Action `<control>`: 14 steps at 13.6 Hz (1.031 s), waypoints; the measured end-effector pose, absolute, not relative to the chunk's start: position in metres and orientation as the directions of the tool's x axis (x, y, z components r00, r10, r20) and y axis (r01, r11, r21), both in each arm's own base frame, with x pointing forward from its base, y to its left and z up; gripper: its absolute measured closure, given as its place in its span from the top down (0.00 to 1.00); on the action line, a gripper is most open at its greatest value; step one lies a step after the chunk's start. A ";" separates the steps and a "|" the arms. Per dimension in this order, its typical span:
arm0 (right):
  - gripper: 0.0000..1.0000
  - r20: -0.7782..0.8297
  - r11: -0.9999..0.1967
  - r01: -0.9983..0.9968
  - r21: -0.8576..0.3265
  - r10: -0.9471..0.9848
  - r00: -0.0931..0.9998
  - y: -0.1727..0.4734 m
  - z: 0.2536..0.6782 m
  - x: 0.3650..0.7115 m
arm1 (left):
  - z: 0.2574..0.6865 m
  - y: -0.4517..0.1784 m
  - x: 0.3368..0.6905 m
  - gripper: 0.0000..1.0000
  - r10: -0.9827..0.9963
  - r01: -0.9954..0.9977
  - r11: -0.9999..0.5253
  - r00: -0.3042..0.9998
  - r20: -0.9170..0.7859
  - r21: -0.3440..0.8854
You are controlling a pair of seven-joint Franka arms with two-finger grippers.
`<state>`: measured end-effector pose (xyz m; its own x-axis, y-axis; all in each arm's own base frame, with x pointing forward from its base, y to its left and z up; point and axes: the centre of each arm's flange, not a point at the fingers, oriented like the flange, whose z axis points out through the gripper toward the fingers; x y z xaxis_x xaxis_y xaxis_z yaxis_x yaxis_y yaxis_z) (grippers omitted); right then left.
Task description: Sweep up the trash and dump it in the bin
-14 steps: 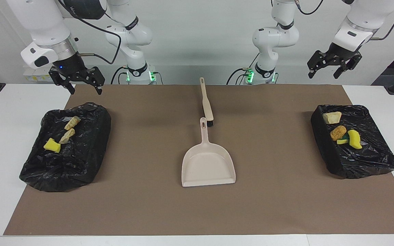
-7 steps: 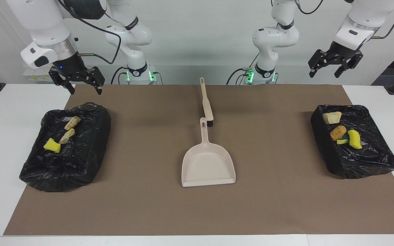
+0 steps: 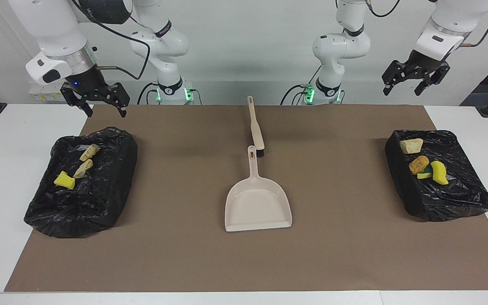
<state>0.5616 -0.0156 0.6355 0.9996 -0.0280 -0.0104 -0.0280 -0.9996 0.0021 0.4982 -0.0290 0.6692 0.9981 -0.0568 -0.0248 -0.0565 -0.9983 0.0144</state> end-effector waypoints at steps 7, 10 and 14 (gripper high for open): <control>1.00 -0.001 -0.999 -0.035 0.003 -0.035 0.999 -0.020 0.642 0.560 | 0.669 -0.029 0.498 1.00 -0.056 -0.056 -0.998 0.998 -0.025 0.014; 1.00 -0.038 -0.999 -0.036 0.004 -0.036 0.999 -0.020 0.646 0.552 | 0.669 -0.029 0.498 1.00 -0.056 -0.056 -0.998 0.998 -0.025 0.014; 1.00 -0.070 -0.999 -0.037 0.006 -0.037 0.997 -0.020 0.643 0.548 | 0.669 -0.029 0.498 1.00 -0.056 -0.056 -0.998 0.998 -0.025 0.014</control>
